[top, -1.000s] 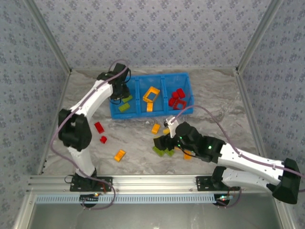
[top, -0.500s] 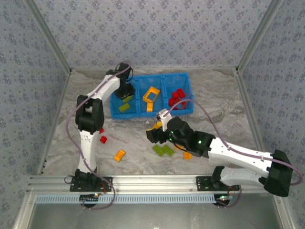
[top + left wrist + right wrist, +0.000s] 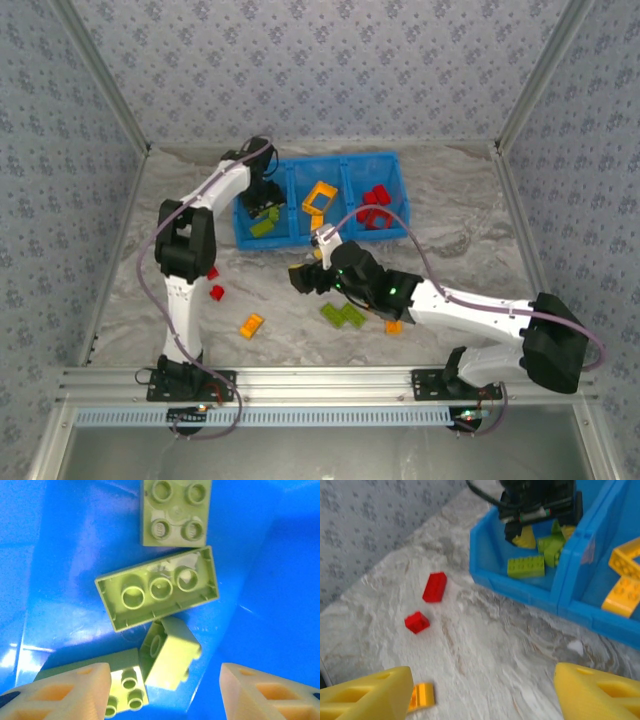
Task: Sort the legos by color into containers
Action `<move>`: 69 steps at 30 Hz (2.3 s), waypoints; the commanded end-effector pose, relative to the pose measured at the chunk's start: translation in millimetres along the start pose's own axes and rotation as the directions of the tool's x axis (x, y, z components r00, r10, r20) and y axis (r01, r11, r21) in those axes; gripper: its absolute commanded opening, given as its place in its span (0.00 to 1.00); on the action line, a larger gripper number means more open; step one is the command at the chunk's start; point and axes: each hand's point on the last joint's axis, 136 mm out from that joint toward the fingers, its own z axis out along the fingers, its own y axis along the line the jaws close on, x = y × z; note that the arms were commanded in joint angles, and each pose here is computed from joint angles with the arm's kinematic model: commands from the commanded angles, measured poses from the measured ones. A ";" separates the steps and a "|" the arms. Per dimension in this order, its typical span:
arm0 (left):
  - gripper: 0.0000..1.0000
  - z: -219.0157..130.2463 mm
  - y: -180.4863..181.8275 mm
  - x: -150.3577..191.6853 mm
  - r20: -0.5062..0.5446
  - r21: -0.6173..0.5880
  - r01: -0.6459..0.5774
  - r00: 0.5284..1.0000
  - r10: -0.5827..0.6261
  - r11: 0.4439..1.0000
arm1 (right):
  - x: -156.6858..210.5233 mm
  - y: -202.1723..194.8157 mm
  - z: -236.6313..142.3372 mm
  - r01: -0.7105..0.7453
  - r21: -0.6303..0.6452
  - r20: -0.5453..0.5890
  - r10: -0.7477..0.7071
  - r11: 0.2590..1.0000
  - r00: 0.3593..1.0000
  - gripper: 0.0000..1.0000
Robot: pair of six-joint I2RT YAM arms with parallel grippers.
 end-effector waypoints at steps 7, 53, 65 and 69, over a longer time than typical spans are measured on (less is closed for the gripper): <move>0.68 -126.1 0.9 -6.8 0.166 0.067 0.009 0.986 -0.020 0.998 | -28.2 29.0 46.9 0.088 -0.063 0.017 -0.087 0.994 0.996 0.77; 0.66 -265.7 241.0 223.9 0.346 0.104 0.172 0.917 -0.198 0.980 | 116.4 77.3 283.0 0.238 0.154 -0.432 -0.151 0.959 0.889 0.52; 0.66 -270.3 225.3 232.8 0.341 0.226 0.082 0.927 -0.158 0.971 | 63.7 97.3 265.6 0.191 0.106 -0.352 -0.142 0.976 0.925 0.33; 0.67 -278.4 219.7 229.2 0.364 0.256 0.060 0.919 -0.154 0.965 | 26.9 104.5 246.1 0.168 0.108 -0.290 -0.130 0.980 0.948 0.33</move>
